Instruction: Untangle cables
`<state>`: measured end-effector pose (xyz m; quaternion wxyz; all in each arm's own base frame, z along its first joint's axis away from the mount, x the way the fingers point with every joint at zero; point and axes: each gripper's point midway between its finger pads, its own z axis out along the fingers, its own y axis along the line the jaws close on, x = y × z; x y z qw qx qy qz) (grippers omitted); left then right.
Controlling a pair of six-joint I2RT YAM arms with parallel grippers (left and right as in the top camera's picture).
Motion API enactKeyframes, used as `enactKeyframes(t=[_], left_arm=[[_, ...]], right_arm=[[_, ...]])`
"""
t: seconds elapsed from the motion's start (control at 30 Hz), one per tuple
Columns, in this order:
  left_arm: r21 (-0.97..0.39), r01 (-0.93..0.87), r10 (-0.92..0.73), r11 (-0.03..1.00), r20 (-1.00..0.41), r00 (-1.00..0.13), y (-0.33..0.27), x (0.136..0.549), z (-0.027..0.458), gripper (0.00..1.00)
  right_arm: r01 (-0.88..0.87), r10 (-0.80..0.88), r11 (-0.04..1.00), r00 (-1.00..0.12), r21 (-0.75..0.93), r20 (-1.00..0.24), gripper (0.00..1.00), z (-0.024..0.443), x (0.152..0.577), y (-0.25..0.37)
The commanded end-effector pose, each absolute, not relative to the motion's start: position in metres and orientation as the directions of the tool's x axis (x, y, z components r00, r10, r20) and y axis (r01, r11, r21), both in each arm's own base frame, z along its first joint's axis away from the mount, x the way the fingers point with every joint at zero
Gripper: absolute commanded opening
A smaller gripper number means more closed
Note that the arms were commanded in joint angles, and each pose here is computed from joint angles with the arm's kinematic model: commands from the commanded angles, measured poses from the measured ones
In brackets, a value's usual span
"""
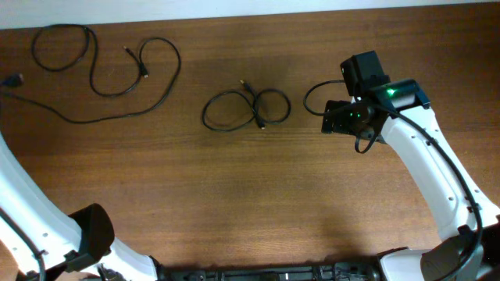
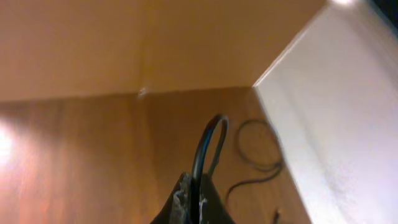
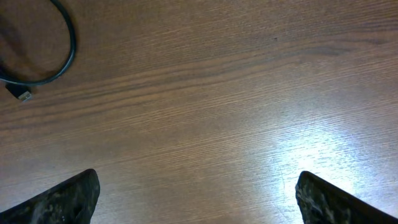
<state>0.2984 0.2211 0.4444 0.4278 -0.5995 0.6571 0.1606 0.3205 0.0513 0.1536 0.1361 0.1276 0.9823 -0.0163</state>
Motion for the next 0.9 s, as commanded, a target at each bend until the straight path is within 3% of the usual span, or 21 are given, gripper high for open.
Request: enactKeyframes(t=[0.0, 0.4, 0.87], left_arm=[[-0.364, -0.929, -0.675, 0.072, -0.703, 0.224, 0.233, 0.283, 0.435, 0.00], [-0.233, -0.972, -0.716, 0.009, -0.681, 0.156, 0.248, 0.279, 0.393, 0.00], [-0.024, -0.952, -0.764, -0.306, -0.590, 0.261, 0.300, 0.219, 0.304, 0.03]], right_arm=[[0.263, 0.249, 0.965, -0.928, -0.015, -0.278, 0.98, 0.153, 0.322, 0.047], [0.263, 0.249, 0.965, -0.928, -0.015, -0.278, 0.98, 0.153, 0.322, 0.047], [0.263, 0.249, 0.965, -0.928, -0.015, -0.278, 0.98, 0.153, 0.322, 0.047]])
